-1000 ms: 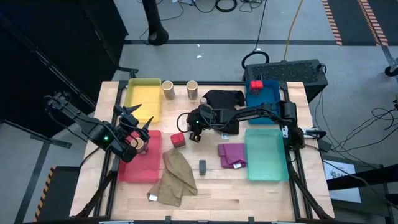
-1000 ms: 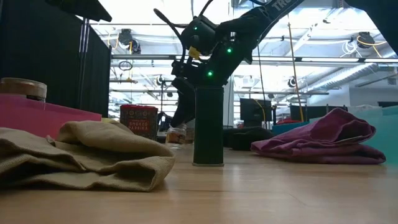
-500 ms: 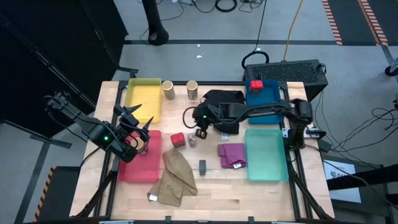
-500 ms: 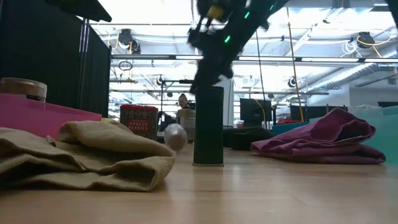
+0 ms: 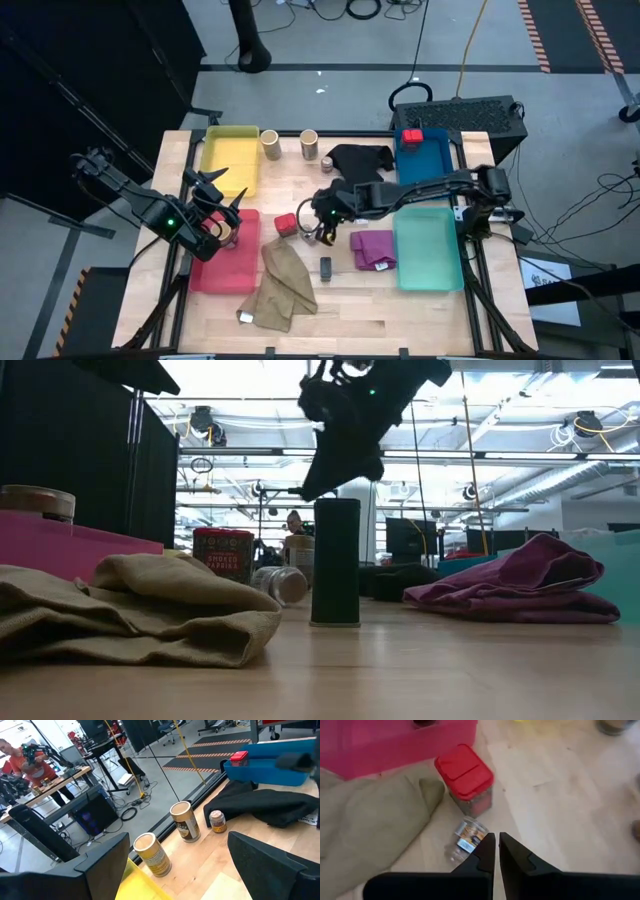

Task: Sort spices by type
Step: Put the bottom brown seasoning bottle into the green bin

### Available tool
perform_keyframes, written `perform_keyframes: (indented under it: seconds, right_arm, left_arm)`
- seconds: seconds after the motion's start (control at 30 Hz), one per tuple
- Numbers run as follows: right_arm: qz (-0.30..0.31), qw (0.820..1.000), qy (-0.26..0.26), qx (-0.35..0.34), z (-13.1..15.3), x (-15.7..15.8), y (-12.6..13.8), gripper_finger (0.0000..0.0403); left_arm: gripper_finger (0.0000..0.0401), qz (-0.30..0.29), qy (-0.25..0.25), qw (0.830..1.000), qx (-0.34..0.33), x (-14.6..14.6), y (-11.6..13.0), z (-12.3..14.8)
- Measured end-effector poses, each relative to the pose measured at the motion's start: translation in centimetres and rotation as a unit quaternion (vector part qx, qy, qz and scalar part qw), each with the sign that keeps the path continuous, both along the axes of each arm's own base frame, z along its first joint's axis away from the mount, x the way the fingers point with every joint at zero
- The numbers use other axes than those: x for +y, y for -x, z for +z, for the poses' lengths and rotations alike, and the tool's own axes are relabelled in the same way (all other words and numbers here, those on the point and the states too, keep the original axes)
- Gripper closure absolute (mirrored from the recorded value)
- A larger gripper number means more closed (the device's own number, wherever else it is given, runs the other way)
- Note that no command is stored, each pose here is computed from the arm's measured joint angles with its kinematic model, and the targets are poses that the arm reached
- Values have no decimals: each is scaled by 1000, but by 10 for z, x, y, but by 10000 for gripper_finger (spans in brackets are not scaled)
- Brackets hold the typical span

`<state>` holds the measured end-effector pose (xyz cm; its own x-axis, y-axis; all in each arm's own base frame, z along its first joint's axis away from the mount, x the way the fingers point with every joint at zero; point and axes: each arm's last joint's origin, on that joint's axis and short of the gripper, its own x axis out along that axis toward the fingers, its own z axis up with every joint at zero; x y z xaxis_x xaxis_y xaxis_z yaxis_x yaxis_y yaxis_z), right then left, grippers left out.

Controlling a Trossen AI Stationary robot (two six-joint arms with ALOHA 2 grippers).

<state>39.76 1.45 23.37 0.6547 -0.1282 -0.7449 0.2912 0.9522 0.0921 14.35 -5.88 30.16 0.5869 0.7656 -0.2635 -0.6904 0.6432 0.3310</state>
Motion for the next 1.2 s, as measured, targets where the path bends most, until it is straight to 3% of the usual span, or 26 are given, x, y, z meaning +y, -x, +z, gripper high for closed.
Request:
perform_keyframes:
  seconds: [0.1,0.23,0.4,0.53,0.67,1.2]
  right_arm:
    - [6,1000,-4,-7,-12,12,-8,395]
    - [-37,999,-40,3,-26,18,-11,368]
    - [-55,995,-85,-13,-30,20,-17,298]
    - [-53,994,-88,-22,-25,21,-26,231]
    - [-61,995,-70,21,-30,21,-37,186]
    - [-103,972,-36,207,-51,10,-70,167]
  left_arm:
    - [59,-1,2,1000,1,0,0,0]
    - [59,-1,3,1000,2,0,0,0]
    - [59,-1,2,1000,3,0,0,0]
    - [59,-2,1,1000,4,0,0,0]
    - [59,-2,0,1000,5,0,0,0]
    - [59,-2,1,1000,5,0,0,0]
